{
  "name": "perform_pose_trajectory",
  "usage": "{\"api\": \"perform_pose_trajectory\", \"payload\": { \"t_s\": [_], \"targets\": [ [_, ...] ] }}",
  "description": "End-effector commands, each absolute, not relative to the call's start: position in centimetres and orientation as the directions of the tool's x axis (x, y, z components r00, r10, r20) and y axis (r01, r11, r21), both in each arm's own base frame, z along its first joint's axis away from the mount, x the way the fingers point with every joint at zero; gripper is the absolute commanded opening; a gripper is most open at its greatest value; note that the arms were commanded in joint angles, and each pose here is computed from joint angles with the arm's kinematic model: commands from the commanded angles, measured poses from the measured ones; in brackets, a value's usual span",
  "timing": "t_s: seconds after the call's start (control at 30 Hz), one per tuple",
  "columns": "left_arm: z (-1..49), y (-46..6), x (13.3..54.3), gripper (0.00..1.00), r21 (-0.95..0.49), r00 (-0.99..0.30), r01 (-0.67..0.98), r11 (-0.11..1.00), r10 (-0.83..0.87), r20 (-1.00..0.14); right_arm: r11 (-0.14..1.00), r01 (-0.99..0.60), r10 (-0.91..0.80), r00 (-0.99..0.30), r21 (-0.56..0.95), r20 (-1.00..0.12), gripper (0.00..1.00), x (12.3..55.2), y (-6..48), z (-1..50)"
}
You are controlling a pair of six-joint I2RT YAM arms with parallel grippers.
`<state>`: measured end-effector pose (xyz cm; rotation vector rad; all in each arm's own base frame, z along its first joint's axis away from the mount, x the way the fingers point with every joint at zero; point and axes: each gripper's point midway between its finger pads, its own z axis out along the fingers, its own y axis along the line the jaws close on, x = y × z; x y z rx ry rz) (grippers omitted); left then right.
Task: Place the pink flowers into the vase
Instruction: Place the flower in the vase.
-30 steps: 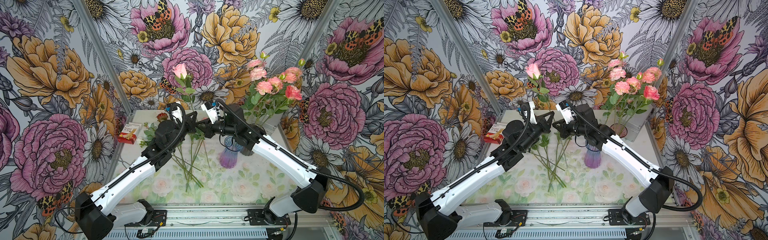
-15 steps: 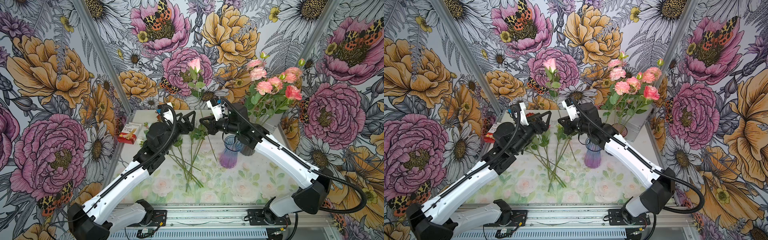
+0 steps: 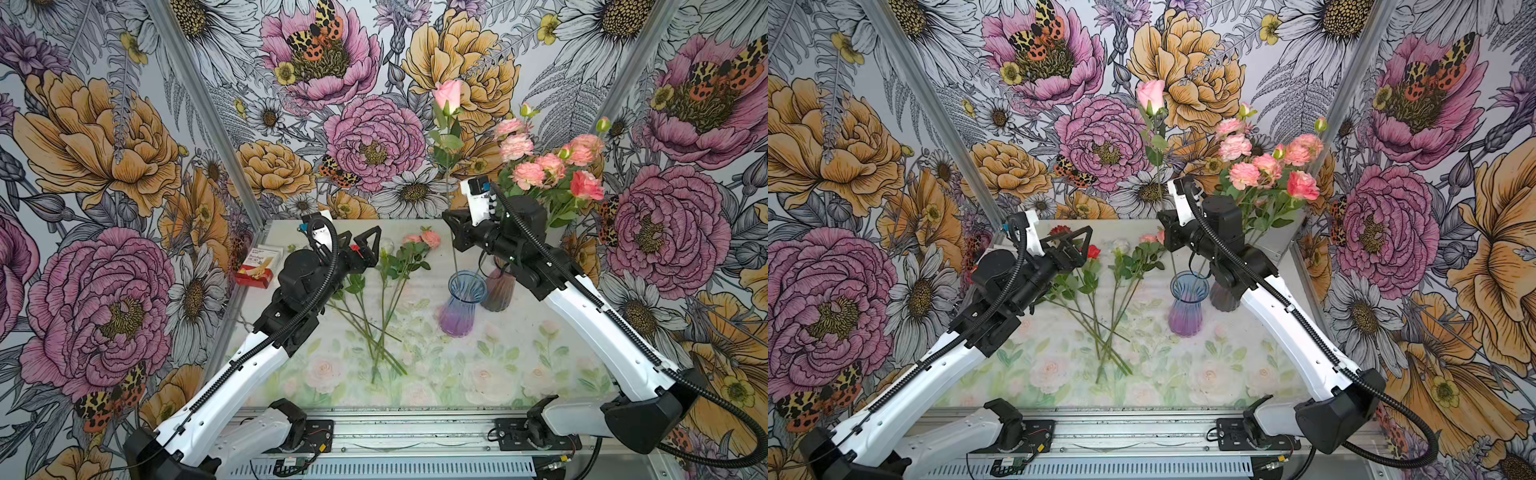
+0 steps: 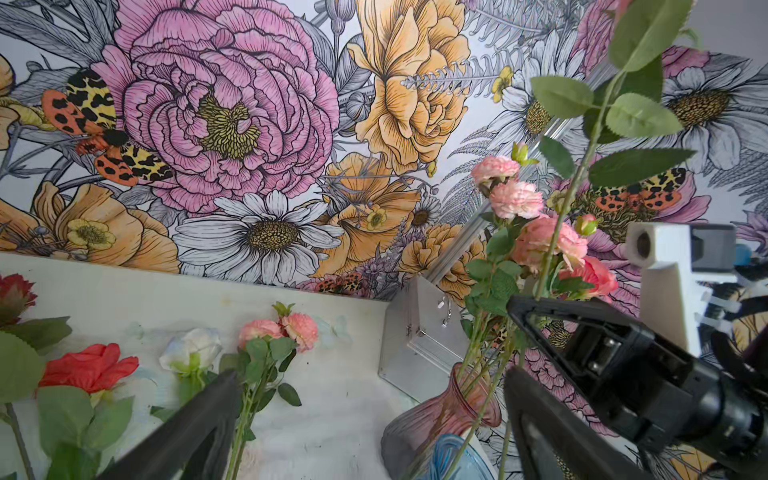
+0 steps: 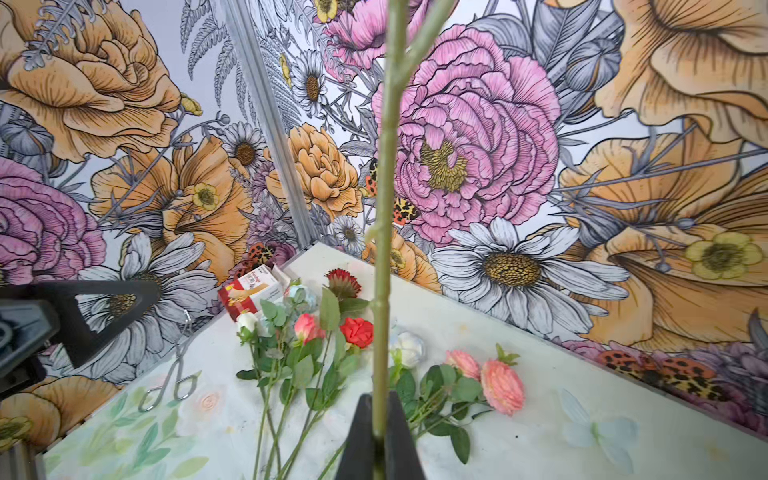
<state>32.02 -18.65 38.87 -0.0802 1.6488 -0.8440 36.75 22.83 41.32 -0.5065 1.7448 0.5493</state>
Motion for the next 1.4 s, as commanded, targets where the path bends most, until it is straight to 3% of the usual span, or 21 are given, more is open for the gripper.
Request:
{"api": "perform_pose_trajectory", "payload": {
  "t_s": [0.0, 0.37, 1.03, 1.37],
  "targets": [
    [37.8, -19.6, 31.8, 0.98, -0.572, -0.329, 0.405, 0.713, -0.470, -0.819, 0.837, -0.547, -0.056, -0.123, 0.021, -0.991, 0.00, 37.5, 20.8, 43.7],
    [36.1, -21.1, 31.8, 0.98, -0.570, -0.386, 0.419, 0.707, -0.429, -0.816, 0.873, -0.488, -0.007, 0.028, -0.020, -1.000, 0.00, 38.5, 18.9, 40.1],
    [34.0, -22.6, 32.8, 0.98, -0.566, -0.452, 0.396, 0.723, -0.383, -0.806, 0.896, -0.441, -0.008, -0.138, 0.055, -0.990, 0.00, 37.2, 17.5, 30.4],
    [33.2, -22.9, 32.9, 0.99, -0.564, -0.475, 0.386, 0.730, -0.367, -0.800, 0.905, -0.419, -0.011, -0.187, 0.070, -0.982, 0.25, 36.5, 16.8, 28.3]
  ]
}}
